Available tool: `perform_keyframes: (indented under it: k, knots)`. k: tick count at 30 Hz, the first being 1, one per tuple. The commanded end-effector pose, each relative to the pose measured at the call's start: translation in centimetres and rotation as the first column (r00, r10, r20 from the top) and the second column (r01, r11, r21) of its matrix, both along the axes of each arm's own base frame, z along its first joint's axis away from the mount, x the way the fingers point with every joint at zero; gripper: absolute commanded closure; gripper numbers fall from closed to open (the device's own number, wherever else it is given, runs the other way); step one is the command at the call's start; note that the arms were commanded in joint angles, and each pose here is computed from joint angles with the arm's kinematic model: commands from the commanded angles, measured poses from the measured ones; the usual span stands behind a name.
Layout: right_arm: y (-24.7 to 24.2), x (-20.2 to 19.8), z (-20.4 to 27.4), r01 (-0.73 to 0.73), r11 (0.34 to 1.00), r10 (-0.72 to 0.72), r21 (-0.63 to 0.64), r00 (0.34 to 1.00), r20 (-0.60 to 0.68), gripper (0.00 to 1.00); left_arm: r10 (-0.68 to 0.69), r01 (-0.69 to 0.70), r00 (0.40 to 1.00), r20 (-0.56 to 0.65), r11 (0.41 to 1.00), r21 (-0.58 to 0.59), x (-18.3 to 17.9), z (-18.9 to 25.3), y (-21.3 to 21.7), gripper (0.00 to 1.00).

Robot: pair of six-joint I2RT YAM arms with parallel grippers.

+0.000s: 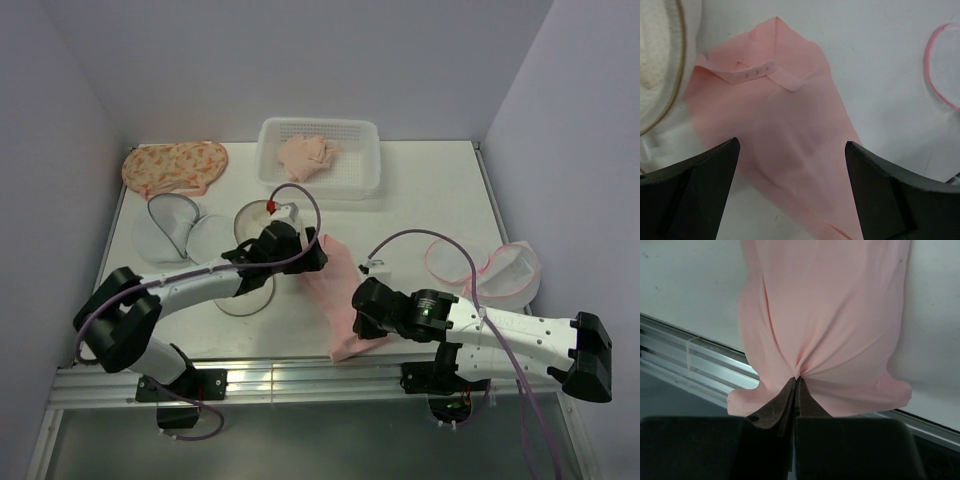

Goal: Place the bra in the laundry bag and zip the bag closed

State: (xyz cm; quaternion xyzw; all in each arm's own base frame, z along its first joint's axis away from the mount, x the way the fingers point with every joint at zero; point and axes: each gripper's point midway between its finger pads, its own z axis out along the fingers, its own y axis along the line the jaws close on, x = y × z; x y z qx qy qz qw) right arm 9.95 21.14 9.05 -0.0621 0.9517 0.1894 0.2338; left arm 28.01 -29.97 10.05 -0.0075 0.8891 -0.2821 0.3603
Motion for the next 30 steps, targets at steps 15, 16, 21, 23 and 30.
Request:
perform_keyframes:
  k: [15, 16, 21, 23, 30]
  knots:
    - [0.4, 8.6, 5.1, 0.154, 0.985, -0.136, -0.081, 0.972, 0.191, 1.0, -0.024, 0.024, 1.0, -0.002, 0.993, 0.118, -1.8, -4.8, -4.0, 0.16]
    - [0.8, 9.3, 5.4, 0.157, 0.985, -0.141, -0.067, 0.97, 0.198, 1.0, -0.032, 0.032, 0.999, -0.004, 0.993, 0.118, -2.1, -4.9, -4.2, 0.16]
    - [1.8, 12.4, 5.3, 0.168, 0.981, -0.145, -0.095, 0.967, 0.208, 1.0, -0.053, 0.056, 0.998, -0.025, 0.991, 0.12, -2.8, -5.7, -4.9, 0.18]
    - [2.4, 13.4, 5.3, 0.167, 0.981, -0.144, -0.099, 0.968, 0.208, 1.0, -0.055, 0.057, 0.998, -0.026, 0.992, 0.114, -3.0, -5.7, -4.9, 0.19]
    - [2.4, 16.2, 5.2, 0.213, 0.97, -0.182, -0.119, 0.957, 0.228, 0.98, -0.032, 0.033, 0.999, -0.014, 0.994, 0.102, -3.2, -5.0, -4.1, 0.18]
